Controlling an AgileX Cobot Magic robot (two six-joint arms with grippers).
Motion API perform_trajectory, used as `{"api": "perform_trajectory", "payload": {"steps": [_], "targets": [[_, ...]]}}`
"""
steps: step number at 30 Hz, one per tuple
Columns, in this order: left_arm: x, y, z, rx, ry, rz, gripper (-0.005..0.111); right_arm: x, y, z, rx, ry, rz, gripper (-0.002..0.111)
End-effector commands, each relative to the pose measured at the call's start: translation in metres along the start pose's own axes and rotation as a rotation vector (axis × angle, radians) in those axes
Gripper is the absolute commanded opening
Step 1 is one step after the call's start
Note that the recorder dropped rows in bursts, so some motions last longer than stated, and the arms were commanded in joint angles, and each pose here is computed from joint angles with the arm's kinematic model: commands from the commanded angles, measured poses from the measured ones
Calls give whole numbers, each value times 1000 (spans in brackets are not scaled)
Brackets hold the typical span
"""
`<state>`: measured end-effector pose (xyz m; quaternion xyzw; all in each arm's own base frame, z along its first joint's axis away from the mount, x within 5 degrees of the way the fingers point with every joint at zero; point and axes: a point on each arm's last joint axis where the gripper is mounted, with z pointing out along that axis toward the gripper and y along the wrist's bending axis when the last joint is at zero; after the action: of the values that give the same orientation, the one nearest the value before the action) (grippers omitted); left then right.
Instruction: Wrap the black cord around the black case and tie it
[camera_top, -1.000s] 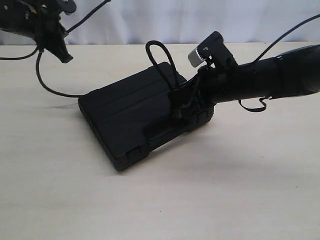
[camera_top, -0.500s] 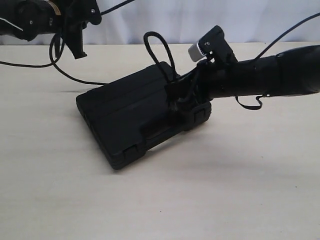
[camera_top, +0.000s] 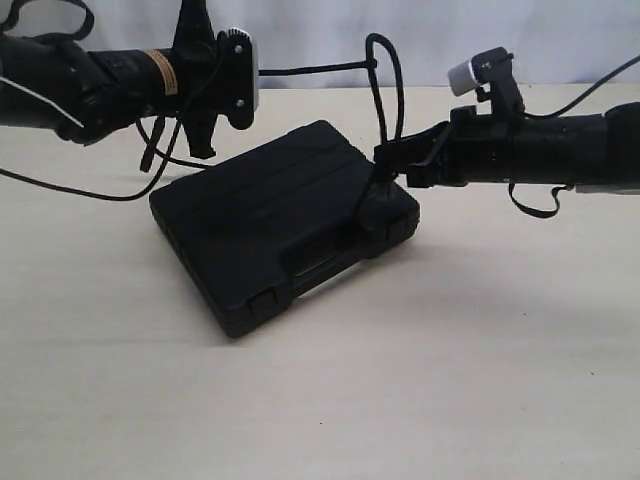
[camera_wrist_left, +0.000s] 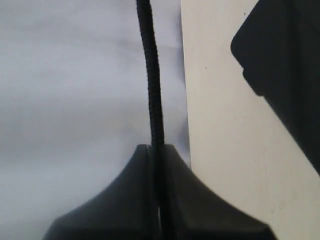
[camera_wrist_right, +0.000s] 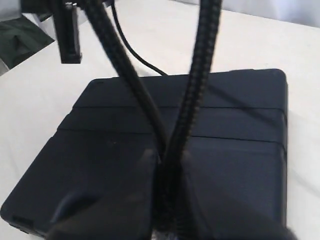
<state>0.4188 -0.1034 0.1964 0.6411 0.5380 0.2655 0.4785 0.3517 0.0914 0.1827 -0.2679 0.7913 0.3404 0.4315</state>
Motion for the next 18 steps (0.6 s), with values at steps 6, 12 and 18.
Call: {"api": "perform_trajectory", "payload": {"steps": [6, 12, 18], "targets": [[-6, -13, -13, -20, -341, -124, 0, 5, -18, -8, 8, -26, 17, 4], [-8, -23, -20, 87, -477, -7, 0, 5, -18, -8, 8, -27, 15, 4], [-16, -17, -24, 35, -570, -49, 0, 3, -14, -7, -31, -40, 12, 4]]}}
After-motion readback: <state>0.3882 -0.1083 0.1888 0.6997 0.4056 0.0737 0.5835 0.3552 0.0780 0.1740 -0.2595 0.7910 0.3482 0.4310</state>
